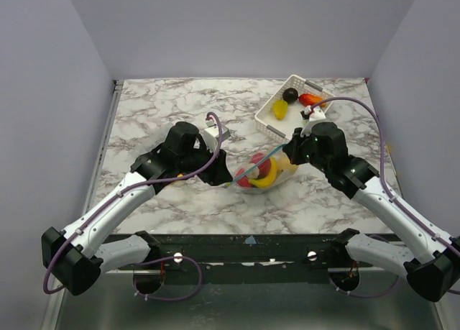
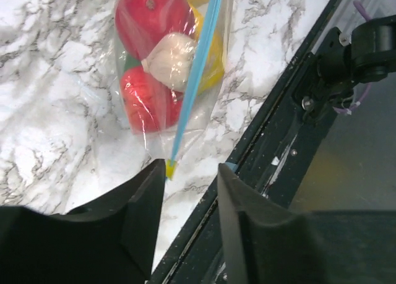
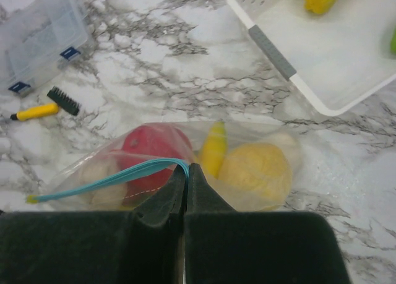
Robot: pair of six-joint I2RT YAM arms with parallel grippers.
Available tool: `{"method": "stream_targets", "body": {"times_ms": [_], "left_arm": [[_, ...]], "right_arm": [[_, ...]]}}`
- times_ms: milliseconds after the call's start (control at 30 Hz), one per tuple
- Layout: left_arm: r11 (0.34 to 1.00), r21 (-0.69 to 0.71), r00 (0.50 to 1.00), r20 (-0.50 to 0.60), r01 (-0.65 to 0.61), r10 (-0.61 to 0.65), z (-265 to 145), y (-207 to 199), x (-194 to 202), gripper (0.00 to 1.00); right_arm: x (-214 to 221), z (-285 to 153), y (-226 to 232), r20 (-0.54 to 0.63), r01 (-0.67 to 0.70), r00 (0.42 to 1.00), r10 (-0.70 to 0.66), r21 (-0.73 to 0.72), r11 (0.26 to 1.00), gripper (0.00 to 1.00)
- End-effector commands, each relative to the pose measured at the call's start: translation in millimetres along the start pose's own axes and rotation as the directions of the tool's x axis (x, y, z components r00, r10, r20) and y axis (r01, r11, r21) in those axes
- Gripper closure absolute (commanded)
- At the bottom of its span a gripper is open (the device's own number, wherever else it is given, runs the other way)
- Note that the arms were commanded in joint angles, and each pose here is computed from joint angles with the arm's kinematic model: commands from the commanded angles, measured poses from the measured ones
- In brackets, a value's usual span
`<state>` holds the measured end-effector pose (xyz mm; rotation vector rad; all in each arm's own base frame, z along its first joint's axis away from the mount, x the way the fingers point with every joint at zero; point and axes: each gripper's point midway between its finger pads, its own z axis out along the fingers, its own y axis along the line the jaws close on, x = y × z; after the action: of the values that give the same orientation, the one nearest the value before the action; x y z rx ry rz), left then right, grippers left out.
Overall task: Place the food in the zip-top bag and seal the zipper
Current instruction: Zip the zipper food storage bag at the center of the board, then place the zipper food storage bag at the center of the board.
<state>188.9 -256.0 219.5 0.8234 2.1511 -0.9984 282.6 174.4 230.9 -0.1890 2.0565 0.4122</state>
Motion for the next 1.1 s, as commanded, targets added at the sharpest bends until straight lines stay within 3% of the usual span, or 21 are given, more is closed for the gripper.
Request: {"method": "stream_targets", "body": {"times_ms": [0,300,567,733,933,1067], "left_arm": [[0.997,-0.075,0.998,0.056,-0.006,0.010,-13.6,5.0,-9.2,0.55],[0.976,-0.217,0.983,0.174,-0.023,0.062,-41.8,16.9,-26.7,0.44],[0.968,-0.250,0.976,0.199,-0.035,0.086,-52.7,18.8,-27.2,0.43],[0.962,-0.270,0.969,0.225,-0.035,0.098,-60.1,19.3,-29.4,0.42],[0.959,-0.280,0.953,0.277,-0.042,0.122,-73.5,14.2,-35.4,0.42],[0.959,-0.278,0.937,0.320,-0.049,0.141,-82.9,8.3,-43.4,0.37]], "right_arm": [[1.5,8.3,33.3,-0.042,0.054,0.997,-0.063,-0.187,0.981,1.00],[-7.4,61.8,48.5,-0.114,0.015,0.993,-0.036,-0.179,0.984,1.00],[5.4,131.9,49.2,-0.239,-0.024,0.971,0.004,-0.083,0.996,0.99],[29.1,168.5,49.1,-0.340,-0.046,0.940,0.029,-0.041,0.998,0.93],[34.9,176.6,53.1,-0.370,-0.050,0.929,0.027,-0.054,0.997,0.64],[20.9,167.0,54.0,-0.339,-0.033,0.941,0.010,-0.064,0.997,0.52]]}}
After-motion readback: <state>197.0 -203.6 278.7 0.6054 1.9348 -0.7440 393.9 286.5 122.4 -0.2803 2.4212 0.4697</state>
